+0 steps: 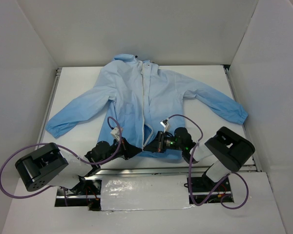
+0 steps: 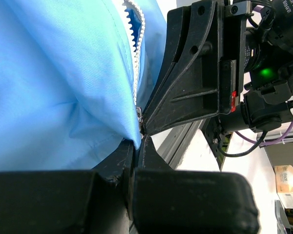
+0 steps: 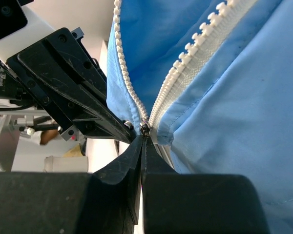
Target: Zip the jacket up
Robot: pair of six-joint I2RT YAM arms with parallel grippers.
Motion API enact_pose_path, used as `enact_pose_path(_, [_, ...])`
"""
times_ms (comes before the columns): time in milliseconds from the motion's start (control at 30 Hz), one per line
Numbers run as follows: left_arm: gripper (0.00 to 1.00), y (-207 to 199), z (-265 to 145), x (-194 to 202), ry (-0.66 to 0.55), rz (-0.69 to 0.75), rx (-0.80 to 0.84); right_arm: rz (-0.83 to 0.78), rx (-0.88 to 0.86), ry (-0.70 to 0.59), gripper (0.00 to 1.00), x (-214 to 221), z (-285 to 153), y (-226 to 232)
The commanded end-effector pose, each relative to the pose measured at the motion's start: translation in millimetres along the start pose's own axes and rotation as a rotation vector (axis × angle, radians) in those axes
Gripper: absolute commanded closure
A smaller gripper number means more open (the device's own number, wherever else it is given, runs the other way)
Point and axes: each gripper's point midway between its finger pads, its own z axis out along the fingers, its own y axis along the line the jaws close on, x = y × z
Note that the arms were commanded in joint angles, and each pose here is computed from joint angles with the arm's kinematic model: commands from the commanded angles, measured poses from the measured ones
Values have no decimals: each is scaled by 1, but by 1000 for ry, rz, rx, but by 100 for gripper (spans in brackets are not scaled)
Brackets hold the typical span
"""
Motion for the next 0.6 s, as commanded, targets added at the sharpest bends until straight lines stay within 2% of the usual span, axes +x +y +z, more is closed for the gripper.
enact_pose_path(0, [100,-12,2,-9,-37,17,55,-24,-79,-33,98,-15,5,22])
enact_pose_path(100, [100,-14,2,-10,-39,15,62,-11,-108,-22,85,-14,6,27])
enact_pose_path(167, [100,-15,2,-11,-42,18,67,3,-123,-17,81,-13,6,29])
enact_pose_path(567, [100,-17,1,-10,-38,23,75,13,-158,-33,77,-16,8,33])
